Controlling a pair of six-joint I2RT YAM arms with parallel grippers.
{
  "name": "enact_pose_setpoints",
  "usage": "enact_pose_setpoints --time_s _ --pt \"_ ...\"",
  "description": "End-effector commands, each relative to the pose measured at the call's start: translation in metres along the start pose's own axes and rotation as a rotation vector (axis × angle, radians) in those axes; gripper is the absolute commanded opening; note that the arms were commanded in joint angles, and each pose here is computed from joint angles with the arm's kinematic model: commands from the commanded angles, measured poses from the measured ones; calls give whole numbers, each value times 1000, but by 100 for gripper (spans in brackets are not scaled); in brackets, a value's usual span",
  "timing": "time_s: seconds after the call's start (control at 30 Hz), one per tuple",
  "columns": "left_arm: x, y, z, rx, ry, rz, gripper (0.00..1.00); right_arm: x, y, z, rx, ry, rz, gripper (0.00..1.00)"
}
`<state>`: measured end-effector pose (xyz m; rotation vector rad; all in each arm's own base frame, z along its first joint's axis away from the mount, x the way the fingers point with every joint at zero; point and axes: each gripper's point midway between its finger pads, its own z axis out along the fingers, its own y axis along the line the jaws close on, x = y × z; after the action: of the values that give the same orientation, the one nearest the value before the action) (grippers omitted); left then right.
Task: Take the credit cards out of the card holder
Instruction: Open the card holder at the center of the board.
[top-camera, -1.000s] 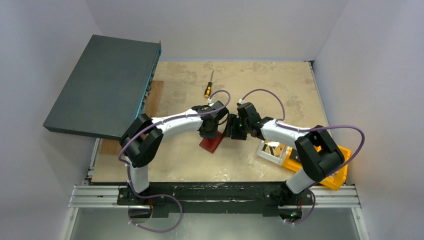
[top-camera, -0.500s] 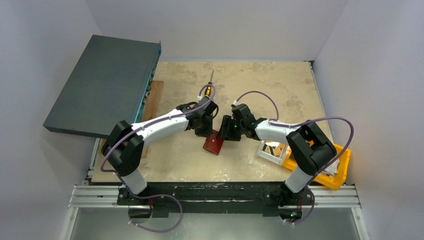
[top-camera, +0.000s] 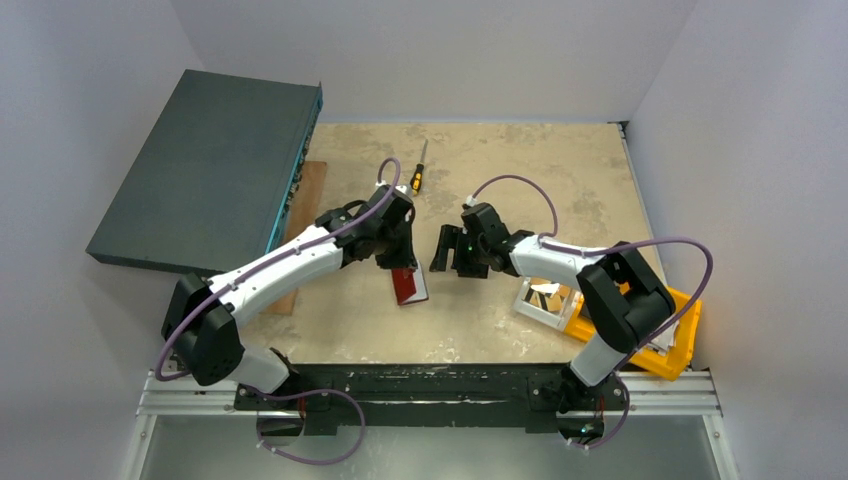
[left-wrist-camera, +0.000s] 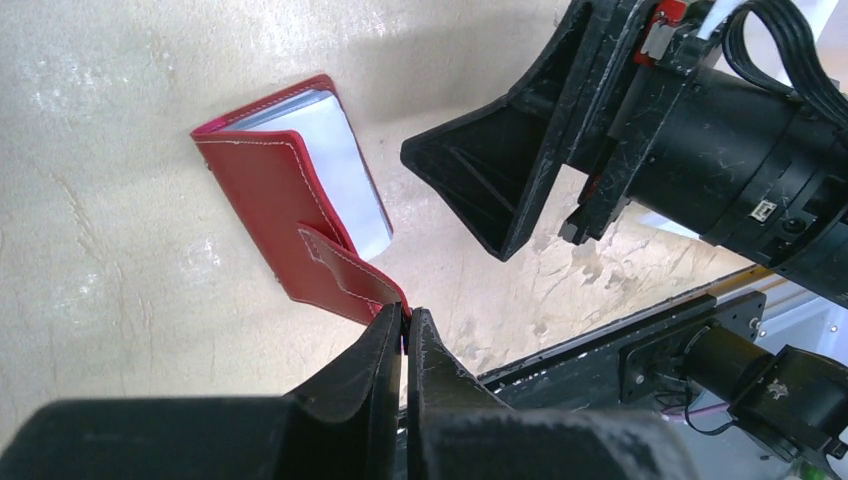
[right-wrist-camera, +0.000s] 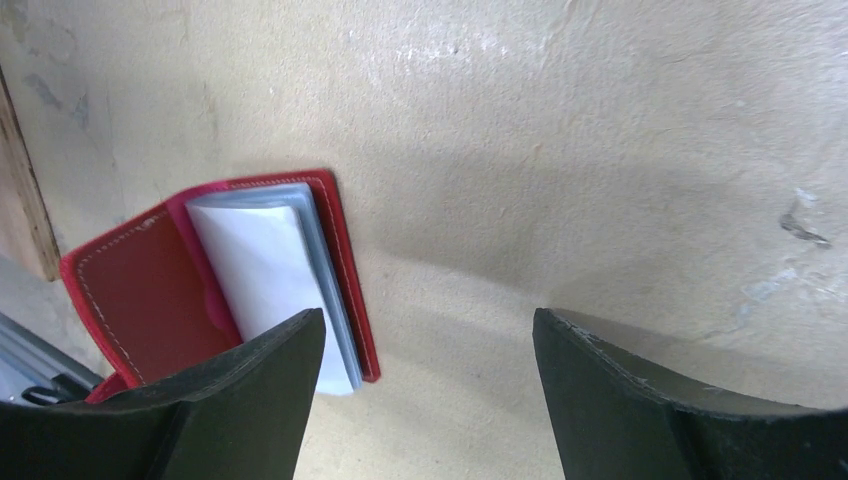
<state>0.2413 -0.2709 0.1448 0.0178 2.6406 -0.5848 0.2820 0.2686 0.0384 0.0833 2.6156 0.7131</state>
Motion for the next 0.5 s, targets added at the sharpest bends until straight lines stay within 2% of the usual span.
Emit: enact_pose_setpoints --time_s 0.0,0.23,0.47 --pt "-1 -6 -5 36 -5 -26 0 -24 8 -19 12 -86 -27 77" --pt "1 5 -9 -10 -7 0 0 -23 13 -24 -28 -95 -38 76" --pt "20 79 -5 -306 -24 24 0 -17 11 -20 -31 -76 -38 73"
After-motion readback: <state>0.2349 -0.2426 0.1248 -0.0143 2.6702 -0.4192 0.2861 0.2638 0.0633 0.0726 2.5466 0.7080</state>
